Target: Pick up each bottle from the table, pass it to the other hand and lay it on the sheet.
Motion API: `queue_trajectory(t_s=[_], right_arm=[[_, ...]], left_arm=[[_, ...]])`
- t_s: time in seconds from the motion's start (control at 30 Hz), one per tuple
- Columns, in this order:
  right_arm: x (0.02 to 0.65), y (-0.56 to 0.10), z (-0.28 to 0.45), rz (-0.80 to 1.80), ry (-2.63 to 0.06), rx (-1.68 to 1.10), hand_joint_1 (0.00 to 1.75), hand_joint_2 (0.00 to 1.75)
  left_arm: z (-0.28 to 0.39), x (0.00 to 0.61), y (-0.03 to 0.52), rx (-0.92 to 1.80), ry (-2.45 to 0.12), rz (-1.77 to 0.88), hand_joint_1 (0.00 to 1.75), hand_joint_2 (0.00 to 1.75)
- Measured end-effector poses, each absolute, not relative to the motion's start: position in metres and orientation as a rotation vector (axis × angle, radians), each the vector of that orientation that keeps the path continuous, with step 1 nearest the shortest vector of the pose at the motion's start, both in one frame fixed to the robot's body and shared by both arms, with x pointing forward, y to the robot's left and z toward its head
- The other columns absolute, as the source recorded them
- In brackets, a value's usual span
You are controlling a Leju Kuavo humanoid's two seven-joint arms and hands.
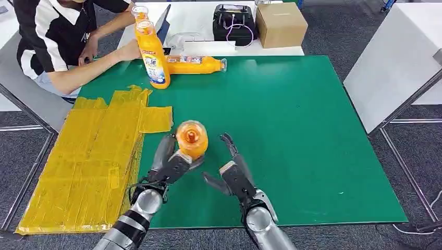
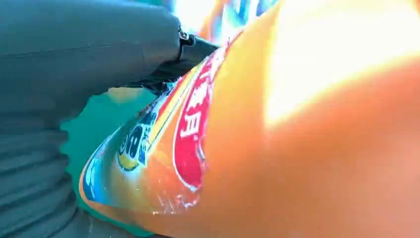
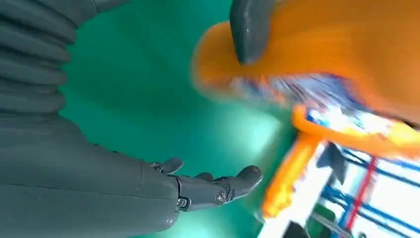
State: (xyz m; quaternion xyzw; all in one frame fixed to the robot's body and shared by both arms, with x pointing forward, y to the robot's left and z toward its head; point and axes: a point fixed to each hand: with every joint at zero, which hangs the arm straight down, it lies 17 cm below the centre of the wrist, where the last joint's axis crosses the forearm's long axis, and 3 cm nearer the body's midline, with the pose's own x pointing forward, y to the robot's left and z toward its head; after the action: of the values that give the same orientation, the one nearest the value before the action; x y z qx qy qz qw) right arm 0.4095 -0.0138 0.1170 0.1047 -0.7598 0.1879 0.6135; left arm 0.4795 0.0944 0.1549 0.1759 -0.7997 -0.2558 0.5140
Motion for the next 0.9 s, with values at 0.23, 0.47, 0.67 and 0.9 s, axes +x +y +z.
queue_trajectory(t_s=[0.23,0.47,0.67,0.9], right_arm=[[0.407,-0.028,0.144,0.376,-1.820,0.243,0.00,1.75],[0.410,-0.044,0.164,0.316,-1.871,0.251,0.00,1.75],[0.409,-0.058,0.181,0.272,-1.936,0.230,0.00,1.75],[0.406,-0.072,0.200,0.235,-1.993,0.197,0.00,1.75]], left_arm=[[0.157,0.491,0.112,0.603,-1.917,-0.709,1.75,1.75],[0.144,0.518,0.183,1.368,-1.673,-1.068,1.75,1.75],[0.105,0.538,0.274,1.592,-1.333,-1.189,1.75,1.75],[0.075,0.541,0.348,1.682,-1.053,-1.335,1.75,1.75]])
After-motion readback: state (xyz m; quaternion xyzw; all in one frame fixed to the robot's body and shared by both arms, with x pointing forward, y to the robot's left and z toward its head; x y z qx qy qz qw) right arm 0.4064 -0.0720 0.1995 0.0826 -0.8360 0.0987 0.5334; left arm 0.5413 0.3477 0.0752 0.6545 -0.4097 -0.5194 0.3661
